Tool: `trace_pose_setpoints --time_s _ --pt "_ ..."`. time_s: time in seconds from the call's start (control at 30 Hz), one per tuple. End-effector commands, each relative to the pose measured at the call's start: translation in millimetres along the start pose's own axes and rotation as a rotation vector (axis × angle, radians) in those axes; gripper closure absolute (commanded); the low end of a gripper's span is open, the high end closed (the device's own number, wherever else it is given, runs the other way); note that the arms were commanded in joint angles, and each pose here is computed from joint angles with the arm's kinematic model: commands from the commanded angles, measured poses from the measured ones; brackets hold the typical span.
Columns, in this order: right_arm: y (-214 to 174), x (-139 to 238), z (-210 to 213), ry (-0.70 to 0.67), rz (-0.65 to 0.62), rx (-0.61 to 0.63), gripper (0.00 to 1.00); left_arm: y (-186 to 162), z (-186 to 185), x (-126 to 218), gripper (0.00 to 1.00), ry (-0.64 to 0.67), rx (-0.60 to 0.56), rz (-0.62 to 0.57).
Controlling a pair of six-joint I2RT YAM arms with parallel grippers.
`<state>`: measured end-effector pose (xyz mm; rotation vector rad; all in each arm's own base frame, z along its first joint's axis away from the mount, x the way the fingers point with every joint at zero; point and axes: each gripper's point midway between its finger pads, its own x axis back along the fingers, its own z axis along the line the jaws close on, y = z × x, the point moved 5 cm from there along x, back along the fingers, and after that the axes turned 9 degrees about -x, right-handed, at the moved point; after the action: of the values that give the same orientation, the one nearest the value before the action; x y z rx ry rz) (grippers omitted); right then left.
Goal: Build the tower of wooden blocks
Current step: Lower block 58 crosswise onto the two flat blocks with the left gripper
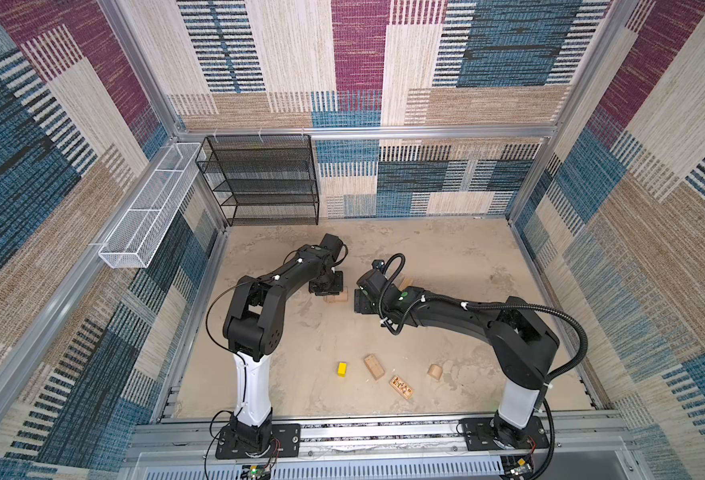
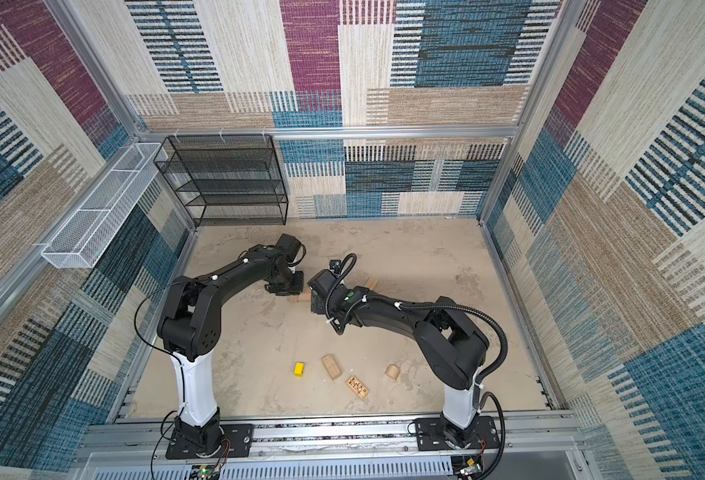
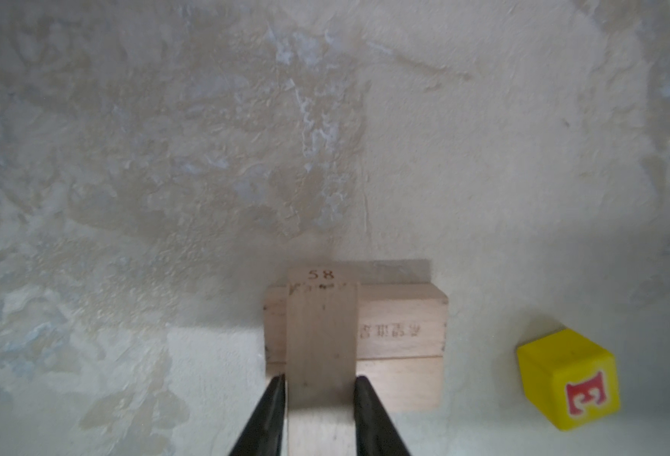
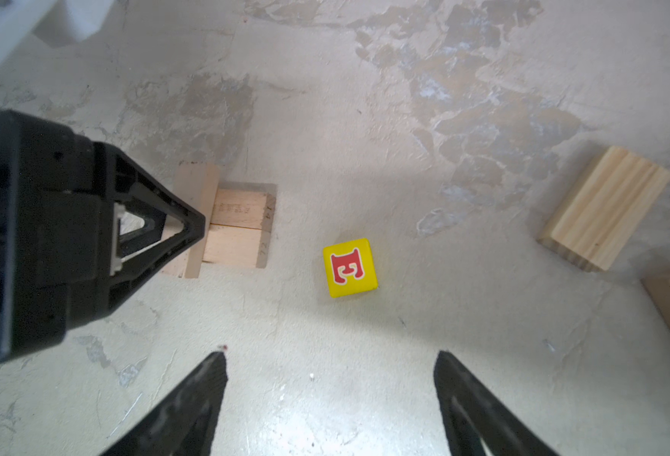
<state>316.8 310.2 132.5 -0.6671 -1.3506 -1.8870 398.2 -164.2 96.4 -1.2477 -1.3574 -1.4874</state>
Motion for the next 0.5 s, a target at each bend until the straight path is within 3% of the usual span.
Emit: trace_pose_setpoints --time_s 0.0,0.47 --pt "-0.4 -0.3 1.1 0.004 0.002 -0.011 0.15 -0.2 -0.6 -0.1 0.66 -0.007 0.004 0.006" --pt "-2.6 -2.2 0.5 0.003 0.012 -0.009 0.15 0.3 -3.4 1.2 0.66 -0.029 -0.003 0.006"
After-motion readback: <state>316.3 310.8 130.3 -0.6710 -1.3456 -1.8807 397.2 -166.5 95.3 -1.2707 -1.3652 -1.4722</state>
